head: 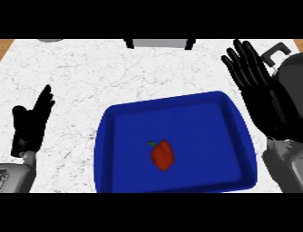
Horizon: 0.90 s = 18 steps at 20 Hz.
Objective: Pick the bell pepper from the tray and place it in the pot
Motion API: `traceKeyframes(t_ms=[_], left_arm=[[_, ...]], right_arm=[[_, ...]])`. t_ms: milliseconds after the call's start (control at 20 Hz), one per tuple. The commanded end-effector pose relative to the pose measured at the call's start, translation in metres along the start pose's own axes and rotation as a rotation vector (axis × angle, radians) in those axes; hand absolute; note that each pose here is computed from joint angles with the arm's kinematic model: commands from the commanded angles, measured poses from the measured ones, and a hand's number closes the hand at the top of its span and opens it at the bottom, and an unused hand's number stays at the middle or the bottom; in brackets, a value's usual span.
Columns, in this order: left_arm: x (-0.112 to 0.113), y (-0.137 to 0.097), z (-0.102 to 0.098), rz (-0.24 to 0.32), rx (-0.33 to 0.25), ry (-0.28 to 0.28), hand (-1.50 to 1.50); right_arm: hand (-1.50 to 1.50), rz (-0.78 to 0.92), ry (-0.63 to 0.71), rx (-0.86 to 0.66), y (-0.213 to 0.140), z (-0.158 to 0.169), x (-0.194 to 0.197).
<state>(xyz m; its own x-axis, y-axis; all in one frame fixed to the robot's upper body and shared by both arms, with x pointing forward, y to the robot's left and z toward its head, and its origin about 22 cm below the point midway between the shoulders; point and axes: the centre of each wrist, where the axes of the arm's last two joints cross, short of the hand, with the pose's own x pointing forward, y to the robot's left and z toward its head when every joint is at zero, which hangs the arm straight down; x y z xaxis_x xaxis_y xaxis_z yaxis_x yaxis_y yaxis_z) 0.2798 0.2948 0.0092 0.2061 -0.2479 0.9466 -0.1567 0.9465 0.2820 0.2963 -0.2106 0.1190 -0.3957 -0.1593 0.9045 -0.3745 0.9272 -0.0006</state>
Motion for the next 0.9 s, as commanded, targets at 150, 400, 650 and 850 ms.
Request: traceKeyframes(t_ms=[150, 400, 650, 850], left_arm=[[0.061, -0.017, -0.010, 0.119, -0.031, -0.214, 0.00], [0.078, -0.025, -0.009, 0.198, -0.085, -0.264, 0.00], [0.085, -0.009, 0.001, 0.206, -0.070, -0.226, 0.00], [0.078, -0.003, 0.002, 0.207, -0.028, -0.215, 0.00]], right_arm=[[1.50, 0.120, 0.106, 0.300, 0.017, -0.038, -0.043], [-1.50, 0.553, 0.123, 0.449, 0.004, -0.040, -0.063], [-1.50, 0.344, -0.045, 0.514, 0.004, -0.045, -0.110], [-1.50, 0.356, -0.086, 0.654, -0.005, -0.080, -0.084]])
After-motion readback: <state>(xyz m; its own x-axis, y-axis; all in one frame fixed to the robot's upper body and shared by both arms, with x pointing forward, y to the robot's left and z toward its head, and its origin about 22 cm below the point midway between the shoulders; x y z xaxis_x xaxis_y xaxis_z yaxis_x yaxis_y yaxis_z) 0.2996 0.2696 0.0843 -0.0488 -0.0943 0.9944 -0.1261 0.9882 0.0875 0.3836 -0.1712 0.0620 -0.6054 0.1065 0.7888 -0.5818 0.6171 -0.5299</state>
